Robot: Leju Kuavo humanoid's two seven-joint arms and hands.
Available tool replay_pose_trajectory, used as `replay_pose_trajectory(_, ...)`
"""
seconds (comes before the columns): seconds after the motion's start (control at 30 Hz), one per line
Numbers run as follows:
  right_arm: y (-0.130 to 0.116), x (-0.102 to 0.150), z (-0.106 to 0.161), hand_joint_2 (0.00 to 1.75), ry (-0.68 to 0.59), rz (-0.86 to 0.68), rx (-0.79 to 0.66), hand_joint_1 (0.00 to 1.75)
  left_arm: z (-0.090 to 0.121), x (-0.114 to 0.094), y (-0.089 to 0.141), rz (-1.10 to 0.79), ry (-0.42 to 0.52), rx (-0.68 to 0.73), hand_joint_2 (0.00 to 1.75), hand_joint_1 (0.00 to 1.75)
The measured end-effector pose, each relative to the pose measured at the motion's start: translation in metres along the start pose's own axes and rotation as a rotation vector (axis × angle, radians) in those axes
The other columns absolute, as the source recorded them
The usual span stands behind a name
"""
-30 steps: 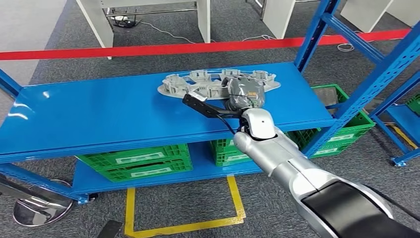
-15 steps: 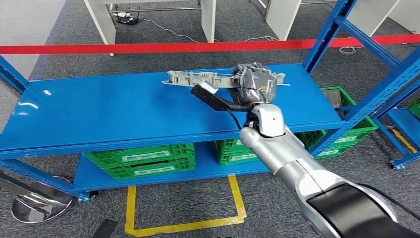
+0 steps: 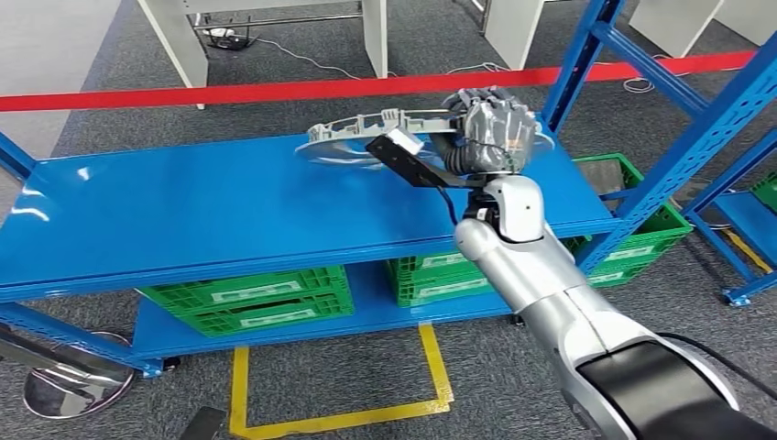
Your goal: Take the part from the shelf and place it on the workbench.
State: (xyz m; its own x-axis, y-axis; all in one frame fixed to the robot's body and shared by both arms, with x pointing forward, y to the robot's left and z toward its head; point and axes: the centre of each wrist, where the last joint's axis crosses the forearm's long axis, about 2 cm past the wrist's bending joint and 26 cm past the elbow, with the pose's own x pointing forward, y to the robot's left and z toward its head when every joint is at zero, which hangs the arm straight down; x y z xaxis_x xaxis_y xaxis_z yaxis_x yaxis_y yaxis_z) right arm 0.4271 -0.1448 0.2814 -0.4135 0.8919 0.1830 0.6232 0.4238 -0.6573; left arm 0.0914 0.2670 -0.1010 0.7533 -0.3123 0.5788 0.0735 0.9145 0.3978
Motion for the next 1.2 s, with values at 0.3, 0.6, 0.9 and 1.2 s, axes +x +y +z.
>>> replay_pose_trajectory(0.3,-0.028,-0.009,-0.036,1.75,-0.002,-0.022,-0.100,1.75,-0.002,0.005,-0.002,-0.001,-0.003,0.003,1.75,0.00)
replay_pose_trajectory(0.6,-0.060,-0.019,-0.078,1.75,-0.035,0.002,-0.144,1.75,-0.001,0.005,-0.003,-0.002,-0.005,0.004,1.75,0.00)
replay_pose_trajectory(0.9,-0.068,-0.019,-0.086,1.75,-0.050,0.019,-0.162,1.75,0.000,0.005,-0.004,-0.002,-0.006,0.004,1.75,0.00)
replay_pose_trajectory(1.2,-0.082,-0.015,-0.098,1.75,-0.067,0.027,-0.199,1.75,0.000,0.004,-0.003,-0.005,-0.009,0.010,1.75,0.00)
